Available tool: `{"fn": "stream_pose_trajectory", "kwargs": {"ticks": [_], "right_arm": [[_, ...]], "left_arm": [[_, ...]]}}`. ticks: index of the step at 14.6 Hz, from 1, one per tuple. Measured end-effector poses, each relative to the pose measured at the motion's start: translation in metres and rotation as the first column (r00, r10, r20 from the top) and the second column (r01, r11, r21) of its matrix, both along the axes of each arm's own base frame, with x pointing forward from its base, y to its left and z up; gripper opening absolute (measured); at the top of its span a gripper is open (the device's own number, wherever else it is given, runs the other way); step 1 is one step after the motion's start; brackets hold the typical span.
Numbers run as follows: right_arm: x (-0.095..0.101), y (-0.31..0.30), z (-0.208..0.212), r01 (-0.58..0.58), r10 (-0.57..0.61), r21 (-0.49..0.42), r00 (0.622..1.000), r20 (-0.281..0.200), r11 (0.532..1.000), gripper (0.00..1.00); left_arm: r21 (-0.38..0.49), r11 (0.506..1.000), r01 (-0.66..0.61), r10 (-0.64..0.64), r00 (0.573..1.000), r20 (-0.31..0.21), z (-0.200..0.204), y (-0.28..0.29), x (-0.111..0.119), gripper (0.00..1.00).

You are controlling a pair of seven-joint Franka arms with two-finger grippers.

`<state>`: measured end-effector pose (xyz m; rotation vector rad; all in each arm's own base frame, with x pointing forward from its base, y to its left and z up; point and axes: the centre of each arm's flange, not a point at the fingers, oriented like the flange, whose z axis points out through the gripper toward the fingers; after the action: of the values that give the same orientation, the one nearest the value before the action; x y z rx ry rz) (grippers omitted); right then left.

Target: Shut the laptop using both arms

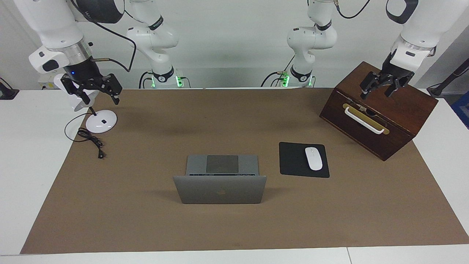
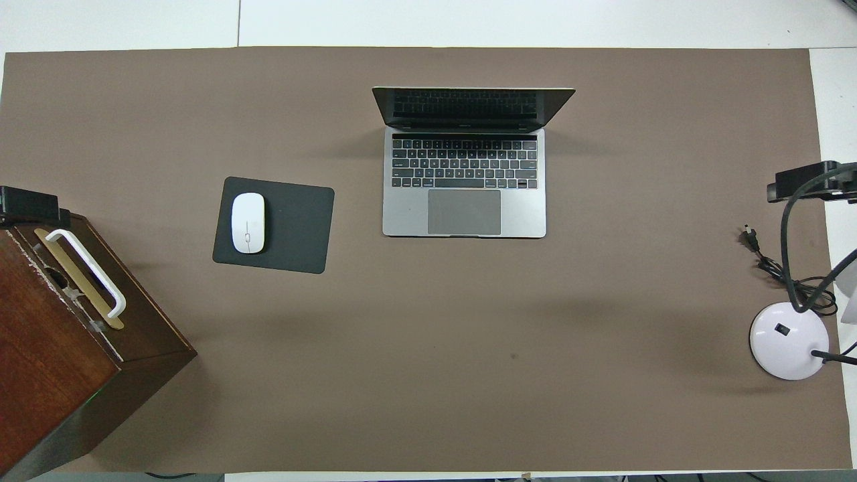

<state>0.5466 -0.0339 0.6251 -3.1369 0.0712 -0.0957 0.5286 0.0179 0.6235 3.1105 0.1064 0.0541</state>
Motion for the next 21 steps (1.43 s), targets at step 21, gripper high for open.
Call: {"fn": "stream_pose_trajectory", "kwargs": {"ticks": [21], "right_arm": [[0.026, -0.001, 0.01, -0.067, 0.072, -0.034, 0.978, 0.194, 0.997, 1.0]], "left_arm": [[-0.001, 1.0, -0.007, 0.007, 1.0, -0.009, -0.002, 0.004, -0.001, 1.0]]}}
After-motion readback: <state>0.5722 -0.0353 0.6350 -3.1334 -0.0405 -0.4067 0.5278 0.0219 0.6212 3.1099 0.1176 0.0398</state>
